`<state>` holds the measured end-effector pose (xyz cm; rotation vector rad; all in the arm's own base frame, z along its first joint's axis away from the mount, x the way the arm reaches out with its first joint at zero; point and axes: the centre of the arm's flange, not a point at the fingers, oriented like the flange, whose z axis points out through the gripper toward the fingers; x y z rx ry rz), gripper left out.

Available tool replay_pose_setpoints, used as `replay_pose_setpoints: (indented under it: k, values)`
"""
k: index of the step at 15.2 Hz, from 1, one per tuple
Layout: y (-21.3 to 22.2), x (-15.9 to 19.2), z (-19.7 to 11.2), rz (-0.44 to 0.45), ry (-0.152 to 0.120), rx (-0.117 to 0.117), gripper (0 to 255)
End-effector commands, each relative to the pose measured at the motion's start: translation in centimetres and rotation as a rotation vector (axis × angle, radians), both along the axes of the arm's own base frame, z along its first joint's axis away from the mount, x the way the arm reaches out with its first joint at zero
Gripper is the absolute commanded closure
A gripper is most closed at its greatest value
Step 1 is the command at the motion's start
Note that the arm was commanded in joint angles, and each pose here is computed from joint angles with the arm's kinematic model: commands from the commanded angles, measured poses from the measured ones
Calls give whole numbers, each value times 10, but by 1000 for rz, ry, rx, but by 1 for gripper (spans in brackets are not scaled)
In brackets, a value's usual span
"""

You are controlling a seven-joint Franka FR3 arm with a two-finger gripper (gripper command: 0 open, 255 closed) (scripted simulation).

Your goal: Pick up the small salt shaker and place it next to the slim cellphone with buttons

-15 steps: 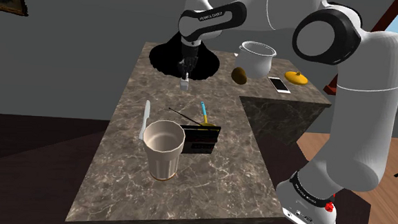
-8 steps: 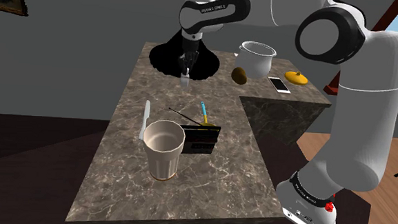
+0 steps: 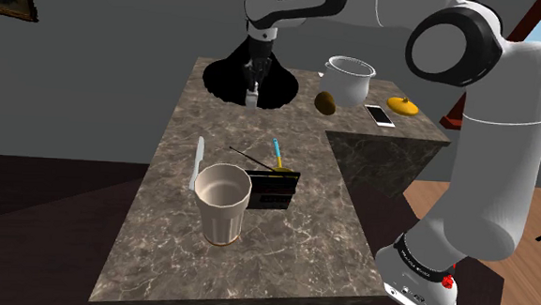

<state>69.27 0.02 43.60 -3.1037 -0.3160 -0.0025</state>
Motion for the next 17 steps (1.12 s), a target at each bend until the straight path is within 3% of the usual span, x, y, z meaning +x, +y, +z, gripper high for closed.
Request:
replay_pose_setpoints:
  k: [1, 17]
  values:
    - [0, -1, 11, 0, 0, 0, 255]
    - [0, -1, 96, 0, 0, 0, 255]
